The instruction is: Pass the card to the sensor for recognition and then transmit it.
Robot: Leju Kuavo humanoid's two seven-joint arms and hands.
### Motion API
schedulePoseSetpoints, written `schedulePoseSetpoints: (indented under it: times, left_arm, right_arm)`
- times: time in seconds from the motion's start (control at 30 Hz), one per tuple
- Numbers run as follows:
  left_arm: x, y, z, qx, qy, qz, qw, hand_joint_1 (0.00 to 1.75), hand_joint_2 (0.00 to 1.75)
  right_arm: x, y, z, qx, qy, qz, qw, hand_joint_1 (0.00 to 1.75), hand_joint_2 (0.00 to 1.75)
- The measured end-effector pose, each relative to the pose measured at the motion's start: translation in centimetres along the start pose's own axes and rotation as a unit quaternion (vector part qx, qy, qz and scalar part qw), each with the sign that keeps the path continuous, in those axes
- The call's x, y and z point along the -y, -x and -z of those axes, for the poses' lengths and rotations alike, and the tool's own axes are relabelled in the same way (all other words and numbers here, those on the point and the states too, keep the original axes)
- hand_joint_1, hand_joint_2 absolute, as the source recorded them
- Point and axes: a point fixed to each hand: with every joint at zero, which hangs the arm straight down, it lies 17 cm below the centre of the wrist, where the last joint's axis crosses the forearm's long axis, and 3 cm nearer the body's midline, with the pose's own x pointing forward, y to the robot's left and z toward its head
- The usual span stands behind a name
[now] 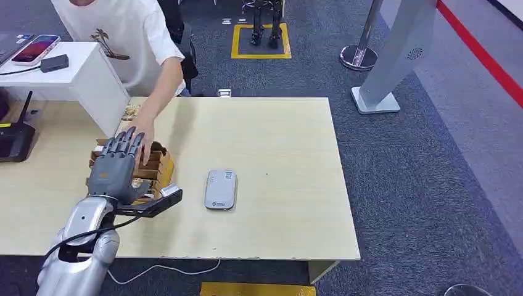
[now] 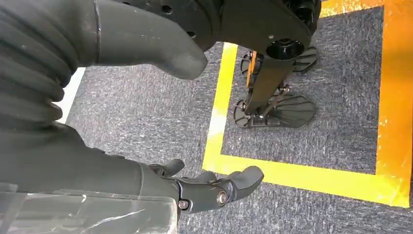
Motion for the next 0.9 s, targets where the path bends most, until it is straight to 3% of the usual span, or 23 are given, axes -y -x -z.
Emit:
schedulePoseSetpoints:
  times: [0.9]
  left_arm:
    - [0.29, 0.61, -0.16, -0.002, 0.004, 0.008, 1.0, 0.0, 1.75]
  right_arm:
    - [0.0, 0.05, 0.0, -0.001, 0.0, 0.0, 1.0, 0.0, 1.75]
